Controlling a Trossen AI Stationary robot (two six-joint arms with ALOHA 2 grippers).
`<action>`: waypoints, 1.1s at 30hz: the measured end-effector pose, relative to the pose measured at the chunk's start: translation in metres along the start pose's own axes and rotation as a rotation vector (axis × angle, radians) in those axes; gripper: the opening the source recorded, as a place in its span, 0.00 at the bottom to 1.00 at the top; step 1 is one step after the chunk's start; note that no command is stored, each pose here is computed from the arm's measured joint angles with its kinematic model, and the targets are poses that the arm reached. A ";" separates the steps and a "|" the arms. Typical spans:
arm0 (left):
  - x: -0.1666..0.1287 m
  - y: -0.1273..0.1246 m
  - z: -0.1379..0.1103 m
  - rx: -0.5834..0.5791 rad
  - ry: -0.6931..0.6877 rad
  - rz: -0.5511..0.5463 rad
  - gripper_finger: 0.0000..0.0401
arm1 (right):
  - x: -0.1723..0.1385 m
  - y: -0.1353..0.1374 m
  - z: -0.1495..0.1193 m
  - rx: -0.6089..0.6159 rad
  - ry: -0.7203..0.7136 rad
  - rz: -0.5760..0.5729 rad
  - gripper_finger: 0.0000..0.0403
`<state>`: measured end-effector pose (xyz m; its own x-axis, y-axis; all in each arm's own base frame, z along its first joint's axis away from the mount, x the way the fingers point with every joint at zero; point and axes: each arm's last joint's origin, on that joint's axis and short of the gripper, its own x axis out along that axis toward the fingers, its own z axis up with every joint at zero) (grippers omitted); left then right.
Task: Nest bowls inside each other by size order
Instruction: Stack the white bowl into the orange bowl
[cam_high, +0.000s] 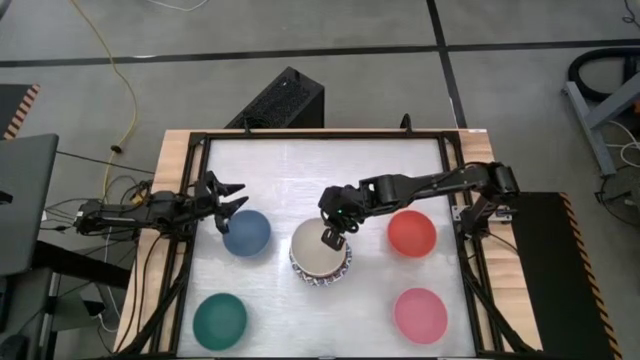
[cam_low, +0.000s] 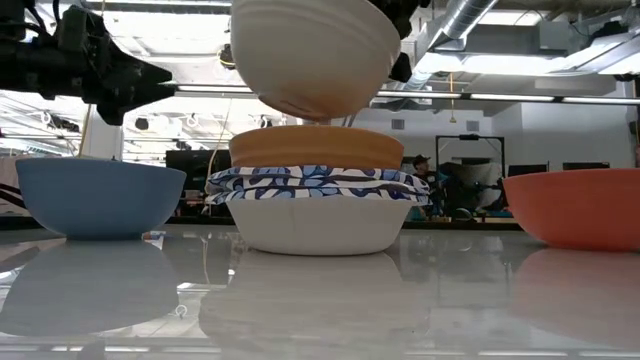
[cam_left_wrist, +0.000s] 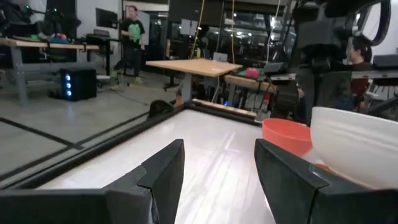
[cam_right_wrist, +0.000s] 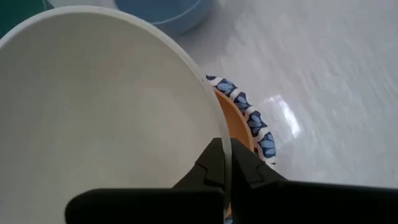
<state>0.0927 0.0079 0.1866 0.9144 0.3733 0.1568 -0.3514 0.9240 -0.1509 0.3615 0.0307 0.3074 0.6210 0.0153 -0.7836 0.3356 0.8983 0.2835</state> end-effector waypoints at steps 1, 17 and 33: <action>0.000 0.000 0.000 -0.001 -0.002 0.000 0.46 | 0.000 0.000 0.000 0.000 0.004 0.002 0.03; 0.000 0.000 -0.003 -0.018 -0.017 0.001 0.46 | 0.002 -0.001 -0.004 0.019 0.032 0.002 0.03; 0.000 0.001 -0.013 0.022 0.079 0.005 0.46 | 0.002 -0.008 -0.001 0.042 0.033 -0.014 0.03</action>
<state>0.0950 0.0077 0.1737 0.9253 0.3710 0.0785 -0.3595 0.9241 -0.1298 0.3597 0.0243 0.3028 0.5925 0.0180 -0.8054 0.3743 0.8791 0.2950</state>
